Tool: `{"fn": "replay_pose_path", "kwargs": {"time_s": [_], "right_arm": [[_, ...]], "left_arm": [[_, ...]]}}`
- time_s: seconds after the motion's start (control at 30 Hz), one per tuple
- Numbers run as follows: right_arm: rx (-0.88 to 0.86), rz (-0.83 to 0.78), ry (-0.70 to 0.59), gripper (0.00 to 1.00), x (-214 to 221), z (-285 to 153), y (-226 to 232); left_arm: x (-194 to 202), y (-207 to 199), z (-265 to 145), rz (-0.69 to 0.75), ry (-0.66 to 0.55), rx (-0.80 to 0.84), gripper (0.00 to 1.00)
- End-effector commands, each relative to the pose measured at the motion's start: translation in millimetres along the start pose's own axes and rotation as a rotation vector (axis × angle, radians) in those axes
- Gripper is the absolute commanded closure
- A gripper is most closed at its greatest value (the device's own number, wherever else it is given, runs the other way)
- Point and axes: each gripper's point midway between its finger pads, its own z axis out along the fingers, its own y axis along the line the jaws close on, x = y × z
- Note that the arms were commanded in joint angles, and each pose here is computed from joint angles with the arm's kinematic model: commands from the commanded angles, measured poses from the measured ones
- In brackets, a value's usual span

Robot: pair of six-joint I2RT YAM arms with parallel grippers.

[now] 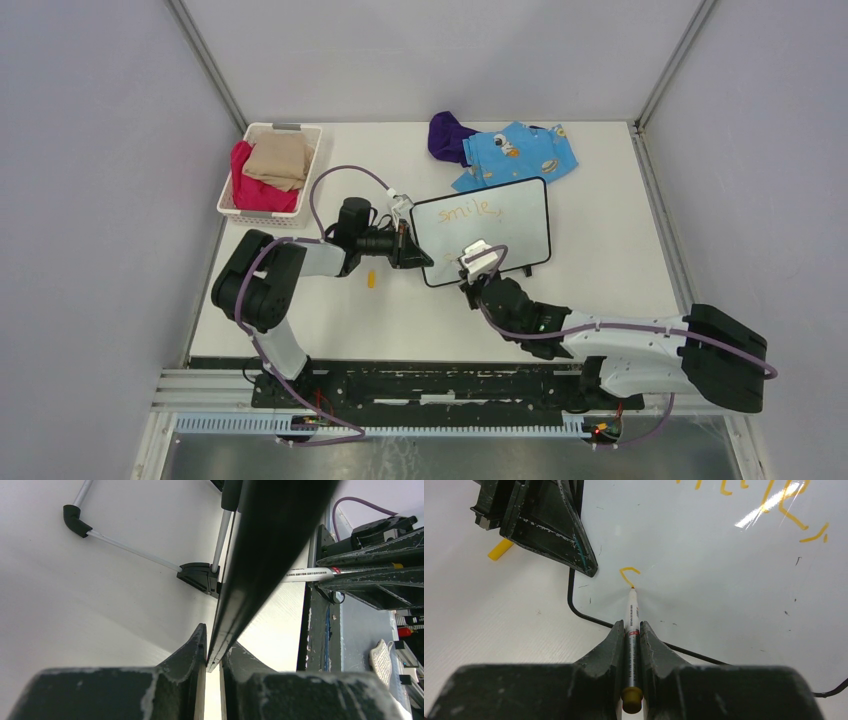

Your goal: Write a sentence on the whiteboard

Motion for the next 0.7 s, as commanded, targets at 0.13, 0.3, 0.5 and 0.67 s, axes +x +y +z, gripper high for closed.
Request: {"fn": "replay_pose_path", "kwargs": {"time_s": [0.13,0.3,0.5,0.67], "right_arm": [[0.029,0.005,0.024,1.0,15,-3,-11],[-0.026,0.015,0.015,1.0,14,-3,-1],[-0.072,0.031,-0.004,1.0,4,2,11],[-0.079,0.04,-0.021,1.0,-5,6,16]], "left_arm": [[14,17,1,-0.014,0.039,-0.087,0.98],[14,18,1,-0.014,0.039,-0.088,0.98],[15,17,1,-0.018,0.043,-0.088,0.98],[14,18,1,-0.016,0.042,-0.088,0.98]]}}
